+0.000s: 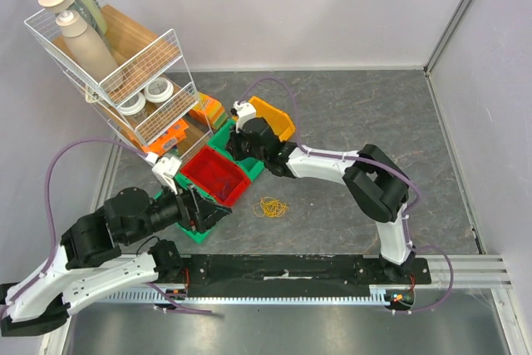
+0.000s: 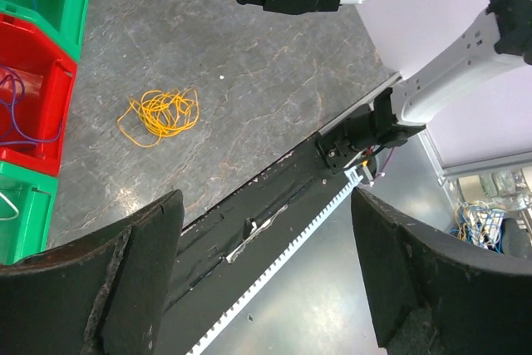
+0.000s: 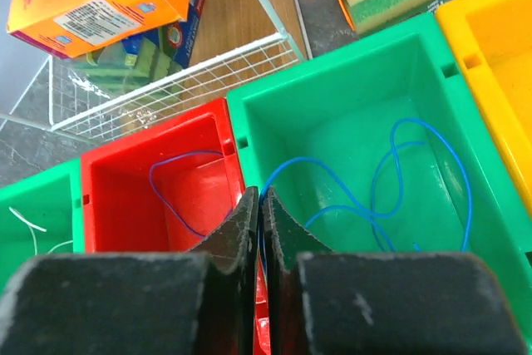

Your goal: Untangle the cables

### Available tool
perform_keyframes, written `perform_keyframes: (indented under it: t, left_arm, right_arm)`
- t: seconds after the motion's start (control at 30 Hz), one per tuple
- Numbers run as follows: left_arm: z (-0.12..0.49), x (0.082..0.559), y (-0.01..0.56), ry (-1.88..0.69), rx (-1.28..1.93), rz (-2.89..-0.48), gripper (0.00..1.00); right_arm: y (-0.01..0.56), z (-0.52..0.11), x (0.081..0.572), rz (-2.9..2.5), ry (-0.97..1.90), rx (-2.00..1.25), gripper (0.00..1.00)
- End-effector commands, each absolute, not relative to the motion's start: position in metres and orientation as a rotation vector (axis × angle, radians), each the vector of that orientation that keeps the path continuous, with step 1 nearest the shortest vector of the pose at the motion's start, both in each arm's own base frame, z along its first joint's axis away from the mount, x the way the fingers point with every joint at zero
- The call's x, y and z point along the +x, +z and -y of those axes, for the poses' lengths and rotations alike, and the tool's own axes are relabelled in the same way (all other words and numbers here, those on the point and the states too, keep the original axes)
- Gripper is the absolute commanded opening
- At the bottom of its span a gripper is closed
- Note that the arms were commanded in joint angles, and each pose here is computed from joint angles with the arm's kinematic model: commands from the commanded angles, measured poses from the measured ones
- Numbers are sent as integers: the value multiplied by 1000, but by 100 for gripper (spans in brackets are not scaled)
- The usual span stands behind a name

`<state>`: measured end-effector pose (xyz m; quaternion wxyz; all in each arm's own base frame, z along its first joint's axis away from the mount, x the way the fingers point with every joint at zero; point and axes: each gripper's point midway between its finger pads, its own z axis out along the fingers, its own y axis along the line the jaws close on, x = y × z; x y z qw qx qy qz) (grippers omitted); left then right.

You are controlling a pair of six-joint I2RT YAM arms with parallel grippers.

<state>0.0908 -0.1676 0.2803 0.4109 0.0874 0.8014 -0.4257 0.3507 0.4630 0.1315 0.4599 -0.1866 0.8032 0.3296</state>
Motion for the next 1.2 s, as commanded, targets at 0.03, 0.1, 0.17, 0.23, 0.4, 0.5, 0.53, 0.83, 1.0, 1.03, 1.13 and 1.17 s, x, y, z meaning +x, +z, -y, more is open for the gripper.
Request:
perform_keyframes:
  t: [0.03,0.1,0.17,0.23,0.4,0.5,0.53,0.83,1.0,1.03,1.13,1.17]
  left_arm:
    - [176,98,282,-1042,195,-2058,87]
    - [180,97,281,-1053,209,-2069,87]
    - [184,97,279,-1056,217,-2082,87]
    - [186,97,272,-1044,212,-2107,87]
    - [196,101,249,-1050,191,-2133,84]
    - [207,103,239,-1086,187,-2133,82]
    - [211,103,235,-1093,187,-2142,81]
    - [240,105,179,-1059,218,-2308,73]
    - [253,93,153,-1174,183,-2361,70]
    - [254,92,151,-1197,175,-2357,73]
    - [254,91,146,-1220,154,-2346,80]
    - [254,92,143,-1207,152,-2351,81]
  right_arm:
    - [156,-478,361,-1984,778,-574,21]
    - [159,-471,357,-2052,708,-616,40]
    - [168,-455,355,-2082,640,-603,59]
    - [175,-432,350,-2108,563,-581,74]
    - [165,-370,310,-2181,463,-545,77]
    - [142,-346,262,-2183,498,-552,77]
    - [135,-342,242,-2174,537,-564,77]
    - [85,-329,170,-2181,663,-496,67]
    - [84,-310,188,-2093,658,-260,69]
    - [88,-314,189,-2045,720,-228,70]
    - [71,-314,189,-2038,713,-253,68]
    - [65,-314,190,-2049,688,-259,65]
